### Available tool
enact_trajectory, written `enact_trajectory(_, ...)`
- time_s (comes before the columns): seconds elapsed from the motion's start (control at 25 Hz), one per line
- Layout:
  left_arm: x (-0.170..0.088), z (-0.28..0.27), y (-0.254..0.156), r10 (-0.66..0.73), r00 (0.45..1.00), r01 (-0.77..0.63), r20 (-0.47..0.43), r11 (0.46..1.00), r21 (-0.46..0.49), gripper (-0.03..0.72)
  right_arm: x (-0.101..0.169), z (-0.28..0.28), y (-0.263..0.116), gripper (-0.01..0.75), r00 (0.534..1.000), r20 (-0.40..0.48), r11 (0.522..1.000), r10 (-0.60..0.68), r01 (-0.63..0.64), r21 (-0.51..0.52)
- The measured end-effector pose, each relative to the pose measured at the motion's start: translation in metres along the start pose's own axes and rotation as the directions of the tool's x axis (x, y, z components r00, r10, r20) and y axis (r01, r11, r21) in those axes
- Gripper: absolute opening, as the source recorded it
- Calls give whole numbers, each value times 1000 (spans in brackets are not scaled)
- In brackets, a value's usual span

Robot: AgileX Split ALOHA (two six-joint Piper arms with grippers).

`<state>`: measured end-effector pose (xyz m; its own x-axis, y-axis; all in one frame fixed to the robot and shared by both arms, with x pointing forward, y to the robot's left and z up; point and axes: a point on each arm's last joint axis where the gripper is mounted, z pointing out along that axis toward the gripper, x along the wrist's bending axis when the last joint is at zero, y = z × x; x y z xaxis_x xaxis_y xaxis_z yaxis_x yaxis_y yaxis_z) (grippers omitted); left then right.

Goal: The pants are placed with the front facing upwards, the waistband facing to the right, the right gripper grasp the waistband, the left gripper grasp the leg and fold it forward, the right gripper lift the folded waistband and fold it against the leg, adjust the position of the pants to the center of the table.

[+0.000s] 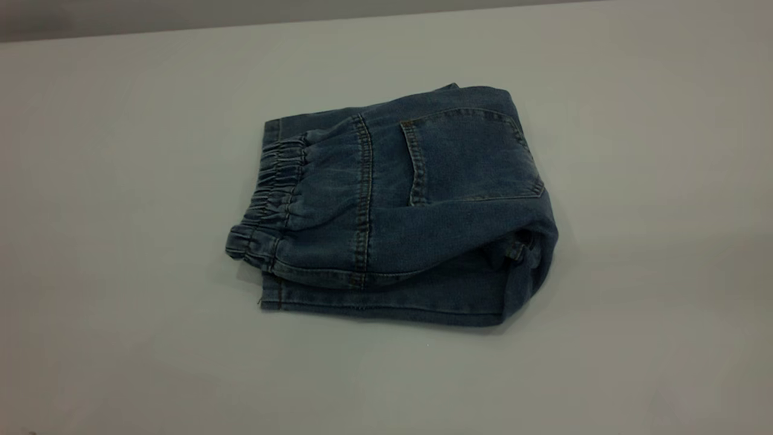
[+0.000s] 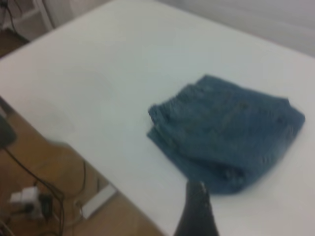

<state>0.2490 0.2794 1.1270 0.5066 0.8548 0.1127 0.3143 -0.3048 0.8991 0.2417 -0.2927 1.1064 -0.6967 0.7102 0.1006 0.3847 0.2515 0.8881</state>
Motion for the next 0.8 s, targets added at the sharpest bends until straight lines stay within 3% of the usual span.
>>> enact_trajectory(0.36, -8, 0, -51, -74, 997, 75, -25, 996, 50, 321, -4, 36, -43, 468, 1000, 12, 984, 1, -4, 177)
enact_trajectory(0.8, -6, 18, -73, -162, 985, 168, -64, 981, 97, 269, -5, 36, -42, 468, 1000, 11, 985, -28, 25, 172)
